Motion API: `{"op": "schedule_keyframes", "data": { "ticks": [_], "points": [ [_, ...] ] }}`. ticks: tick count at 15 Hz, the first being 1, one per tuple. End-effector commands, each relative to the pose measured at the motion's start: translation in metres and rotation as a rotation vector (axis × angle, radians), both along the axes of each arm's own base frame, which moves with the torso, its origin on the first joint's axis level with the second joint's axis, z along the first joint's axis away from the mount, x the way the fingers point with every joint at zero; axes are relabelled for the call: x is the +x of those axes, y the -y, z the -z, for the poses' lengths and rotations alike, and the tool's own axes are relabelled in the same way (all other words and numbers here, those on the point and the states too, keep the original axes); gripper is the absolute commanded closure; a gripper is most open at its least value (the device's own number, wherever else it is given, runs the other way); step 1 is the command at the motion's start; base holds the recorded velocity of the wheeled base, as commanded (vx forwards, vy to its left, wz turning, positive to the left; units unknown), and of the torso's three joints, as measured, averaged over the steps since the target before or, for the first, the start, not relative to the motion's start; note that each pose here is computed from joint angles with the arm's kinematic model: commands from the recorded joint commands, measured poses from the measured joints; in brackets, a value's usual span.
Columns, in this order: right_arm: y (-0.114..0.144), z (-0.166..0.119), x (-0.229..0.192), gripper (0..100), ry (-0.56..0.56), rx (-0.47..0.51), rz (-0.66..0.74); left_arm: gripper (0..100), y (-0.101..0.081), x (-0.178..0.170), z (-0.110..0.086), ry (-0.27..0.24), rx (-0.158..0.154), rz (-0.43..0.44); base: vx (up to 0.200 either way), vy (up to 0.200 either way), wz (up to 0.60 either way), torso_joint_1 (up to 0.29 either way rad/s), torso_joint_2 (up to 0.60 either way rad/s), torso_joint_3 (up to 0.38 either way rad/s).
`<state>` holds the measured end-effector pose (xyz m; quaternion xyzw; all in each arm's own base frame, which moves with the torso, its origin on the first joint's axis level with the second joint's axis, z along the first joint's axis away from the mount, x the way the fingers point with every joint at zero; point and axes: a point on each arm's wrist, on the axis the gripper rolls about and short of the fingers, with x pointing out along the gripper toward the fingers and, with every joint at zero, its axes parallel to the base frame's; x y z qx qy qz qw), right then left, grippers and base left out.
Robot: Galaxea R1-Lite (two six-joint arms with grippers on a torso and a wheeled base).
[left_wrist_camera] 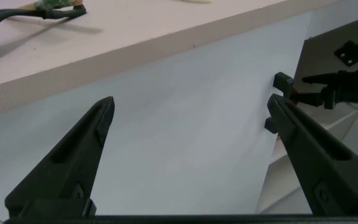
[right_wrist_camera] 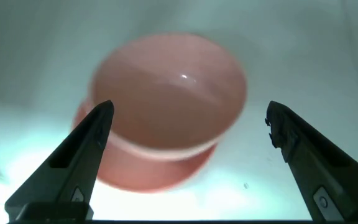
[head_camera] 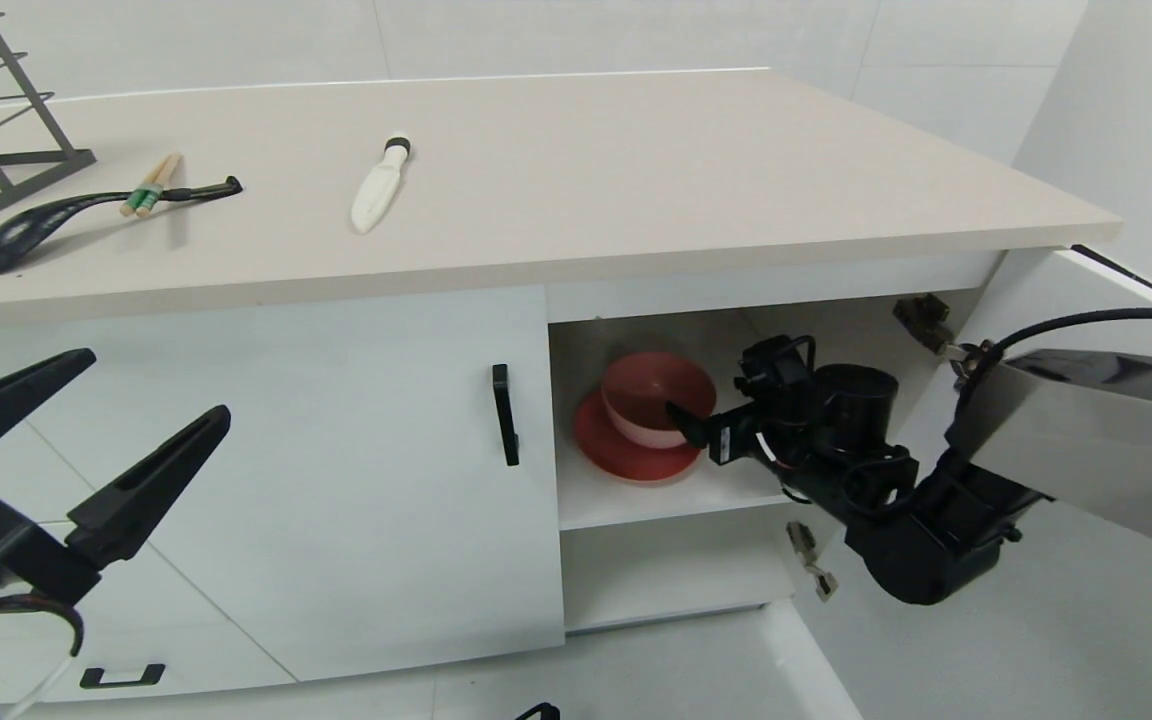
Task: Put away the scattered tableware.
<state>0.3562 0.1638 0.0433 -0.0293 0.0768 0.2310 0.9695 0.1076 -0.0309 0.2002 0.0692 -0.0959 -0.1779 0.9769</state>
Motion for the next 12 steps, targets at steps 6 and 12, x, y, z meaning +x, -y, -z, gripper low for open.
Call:
{"op": "schedule_keyframes", "data": {
  "ticks": [6, 12],
  "points": [
    [0.055, -0.084, -0.157, 0, 0.206, 0.004, -0.074, 0, -0.005, -0.005, -0.008, 0.051, -0.015, -0.033, 0.000, 0.000, 0.00, 0.000, 0.00, 0.000],
    [0.112, -0.104, -0.228, 0, 0.240, -0.001, 0.047, 0, -0.013, -0.033, -0.032, 0.216, -0.051, -0.053, 0.000, 0.000, 0.00, 0.000, 0.00, 0.000]
  ]
}}
